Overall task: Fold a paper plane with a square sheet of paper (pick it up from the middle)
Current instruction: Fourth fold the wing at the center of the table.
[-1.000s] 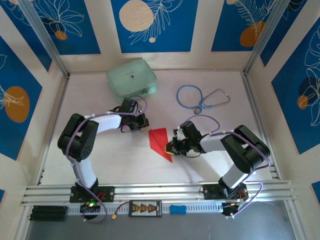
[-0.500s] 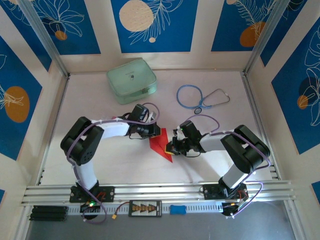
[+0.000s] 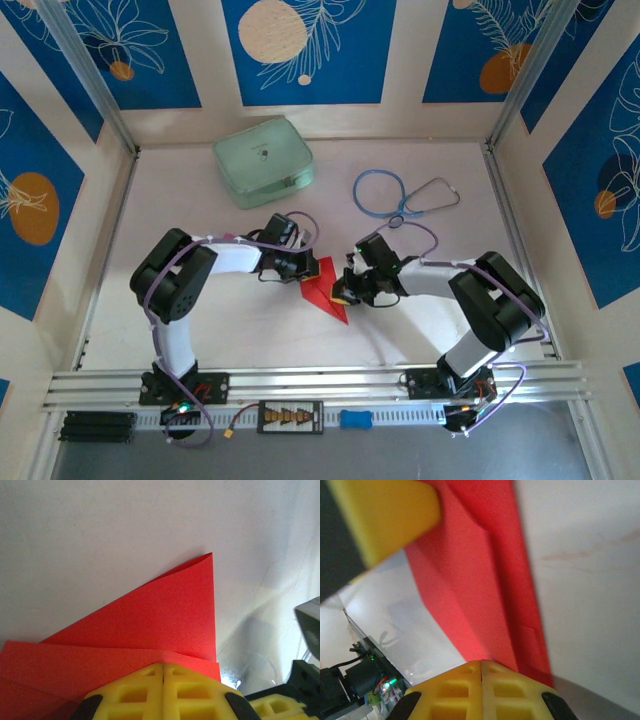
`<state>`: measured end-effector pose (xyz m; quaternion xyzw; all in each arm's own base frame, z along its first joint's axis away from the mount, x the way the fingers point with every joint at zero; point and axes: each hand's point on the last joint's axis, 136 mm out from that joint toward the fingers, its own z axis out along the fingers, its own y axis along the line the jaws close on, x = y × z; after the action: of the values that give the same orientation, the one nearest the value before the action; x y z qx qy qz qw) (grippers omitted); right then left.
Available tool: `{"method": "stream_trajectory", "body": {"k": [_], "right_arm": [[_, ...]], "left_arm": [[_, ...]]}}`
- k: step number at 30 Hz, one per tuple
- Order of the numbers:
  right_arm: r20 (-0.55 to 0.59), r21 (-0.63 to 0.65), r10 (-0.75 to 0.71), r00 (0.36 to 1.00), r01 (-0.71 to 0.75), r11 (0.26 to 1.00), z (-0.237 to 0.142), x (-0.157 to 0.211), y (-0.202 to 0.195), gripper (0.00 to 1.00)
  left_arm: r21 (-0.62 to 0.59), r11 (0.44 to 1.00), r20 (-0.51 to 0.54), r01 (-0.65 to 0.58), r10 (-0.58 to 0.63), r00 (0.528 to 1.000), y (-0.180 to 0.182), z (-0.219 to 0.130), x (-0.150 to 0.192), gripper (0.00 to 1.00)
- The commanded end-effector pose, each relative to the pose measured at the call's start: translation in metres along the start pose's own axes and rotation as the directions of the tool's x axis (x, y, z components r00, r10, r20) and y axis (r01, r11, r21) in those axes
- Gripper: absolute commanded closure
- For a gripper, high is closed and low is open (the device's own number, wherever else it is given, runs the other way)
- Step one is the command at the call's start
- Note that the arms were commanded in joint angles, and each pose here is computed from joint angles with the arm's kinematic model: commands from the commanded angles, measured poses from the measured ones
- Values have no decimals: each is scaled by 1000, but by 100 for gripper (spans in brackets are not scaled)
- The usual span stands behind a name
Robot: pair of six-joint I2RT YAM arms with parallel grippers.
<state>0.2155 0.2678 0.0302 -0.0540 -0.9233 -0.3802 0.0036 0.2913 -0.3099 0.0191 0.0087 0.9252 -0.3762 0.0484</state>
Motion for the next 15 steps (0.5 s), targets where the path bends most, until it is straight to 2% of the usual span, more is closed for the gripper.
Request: {"method": "stream_trajectory", "body": {"k": [1,8,12,15], "right_arm": [[9,-12,-43,999,43,999,-5,-6,23,99],[-10,17,-26,1000,26,1000,23,-15,25,99],[-10,92,24,1000,-23,995,38,-13,-4,98],[-44,76,44,998,-41,996,43,0,-15,98]], "left_arm": [[-117,992,-44,40,-45,998,35,4,16,94],[-93,995,-46,40,-45,998,32,5,14,94],[-92,995,-45,41,-45,998,32,5,14,94],[-87,995,-42,43,-47,998,31,4,14,94]]}}
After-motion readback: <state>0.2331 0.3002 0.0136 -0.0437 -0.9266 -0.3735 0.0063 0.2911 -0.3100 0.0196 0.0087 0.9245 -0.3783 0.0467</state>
